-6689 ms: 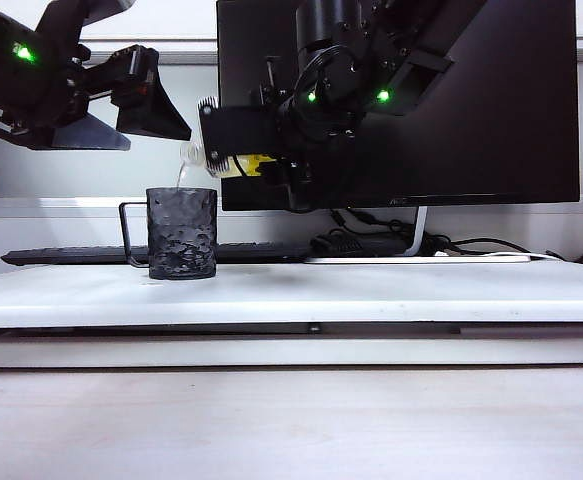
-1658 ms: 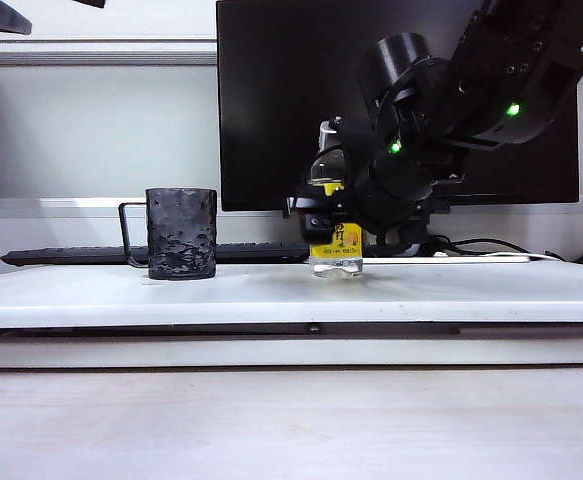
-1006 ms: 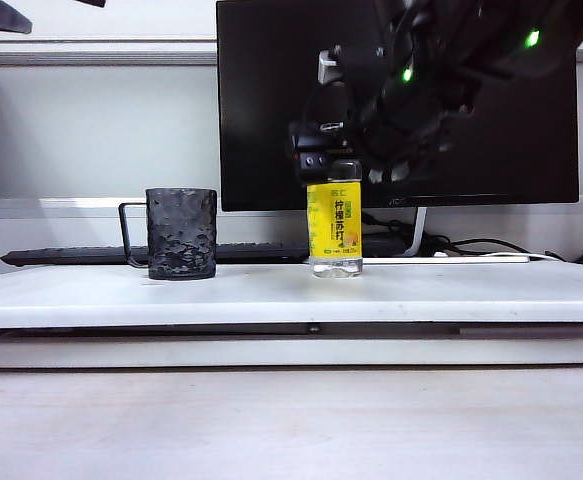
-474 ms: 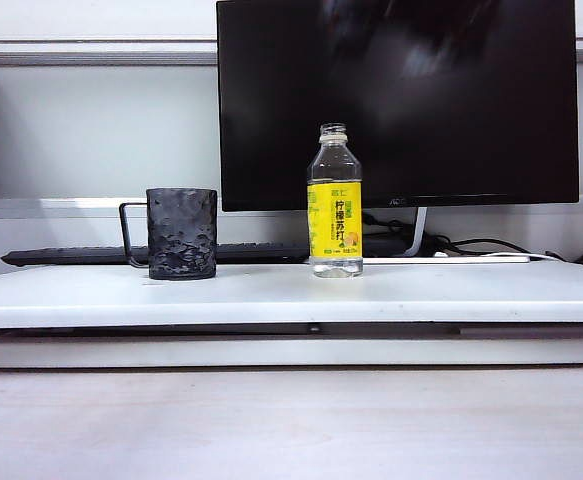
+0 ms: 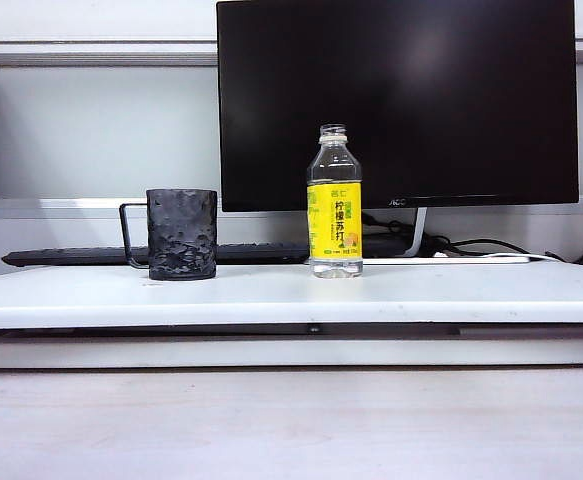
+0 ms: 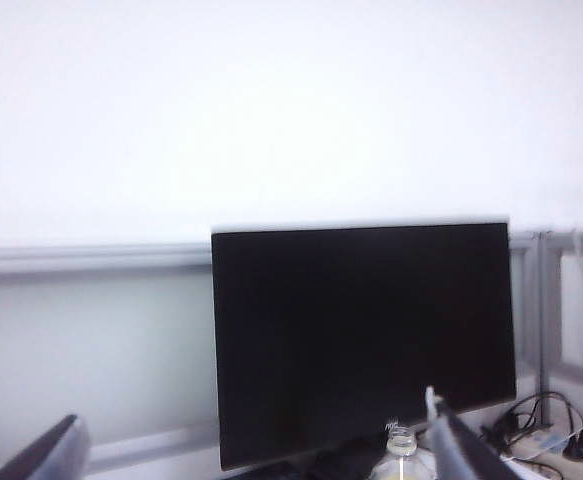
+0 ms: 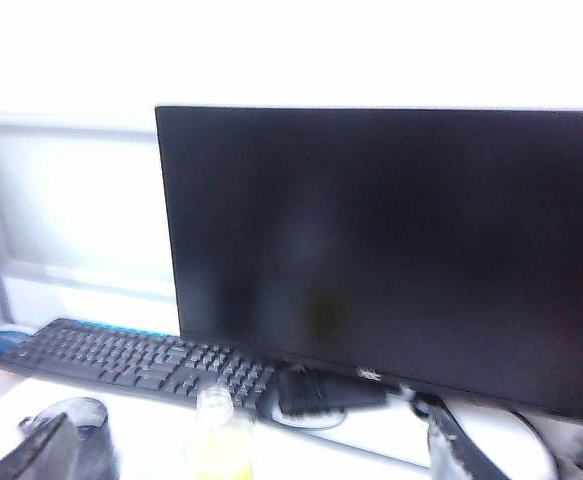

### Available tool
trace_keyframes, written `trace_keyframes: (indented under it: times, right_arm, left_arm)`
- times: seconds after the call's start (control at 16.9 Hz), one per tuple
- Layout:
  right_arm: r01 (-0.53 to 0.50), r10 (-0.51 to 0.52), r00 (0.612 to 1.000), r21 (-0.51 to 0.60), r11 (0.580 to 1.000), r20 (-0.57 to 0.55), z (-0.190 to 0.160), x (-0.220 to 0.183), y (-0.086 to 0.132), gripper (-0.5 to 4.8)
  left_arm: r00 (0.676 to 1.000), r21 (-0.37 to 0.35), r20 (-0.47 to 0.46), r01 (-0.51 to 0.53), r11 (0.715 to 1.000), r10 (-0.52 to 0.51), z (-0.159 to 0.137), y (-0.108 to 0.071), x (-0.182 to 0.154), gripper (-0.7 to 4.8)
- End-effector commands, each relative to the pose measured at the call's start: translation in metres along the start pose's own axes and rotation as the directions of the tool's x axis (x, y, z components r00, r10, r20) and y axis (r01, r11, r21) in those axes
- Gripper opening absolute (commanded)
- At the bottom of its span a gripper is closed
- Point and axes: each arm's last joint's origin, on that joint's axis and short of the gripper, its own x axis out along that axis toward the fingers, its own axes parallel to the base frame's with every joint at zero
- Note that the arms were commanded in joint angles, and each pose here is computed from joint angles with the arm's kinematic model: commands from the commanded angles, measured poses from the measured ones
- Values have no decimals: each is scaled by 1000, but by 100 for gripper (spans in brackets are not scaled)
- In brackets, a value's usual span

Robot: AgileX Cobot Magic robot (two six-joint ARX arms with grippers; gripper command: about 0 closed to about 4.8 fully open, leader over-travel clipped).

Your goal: Carefully pick up the bottle and pour some water from the bottle into the cup.

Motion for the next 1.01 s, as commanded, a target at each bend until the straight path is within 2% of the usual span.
trace_keyframes:
  times: [0.06, 0.12, 0.24, 0.36, 0.47, 0.65, 0.89, 1.01]
  right_arm:
    - [-23, 23, 999, -7, 1000, -39, -7, -74, -16, 462]
    - [-16, 16, 999, -11, 1000, -47, -12, -90, -20, 462]
    - [20, -21, 1000, -30, 999, -17, -36, -109, -24, 462]
    - [18, -19, 999, -35, 999, -39, -64, -99, -21, 462]
    - [16, -19, 997, -44, 999, -75, -105, -70, -13, 462]
    - [36, -40, 996, -46, 998, -76, -152, -41, -6, 463]
    - [-2, -15, 974, -76, 997, -226, -194, -37, -3, 463]
    - [-15, -21, 941, -102, 995, -339, -208, -40, -3, 463]
  left_arm:
    - [992, 0, -128, 3, 1000, -3, -3, 0, -6, 479]
    - [986, -1, -164, -4, 1000, 4, -7, 0, -7, 479]
    - [963, 23, -250, -95, 995, 98, -23, 2, -5, 479]
    - [937, 61, -306, -160, 985, 171, -42, 4, -2, 479]
    - [908, 87, -381, -152, 985, 174, -70, 4, -1, 479]
    - [874, 93, -454, -145, 985, 171, -91, 3, -2, 479]
    - [845, 92, -513, -124, 988, 154, -96, 2, -5, 479]
    - [842, 93, -517, -124, 988, 154, -97, 2, -6, 479]
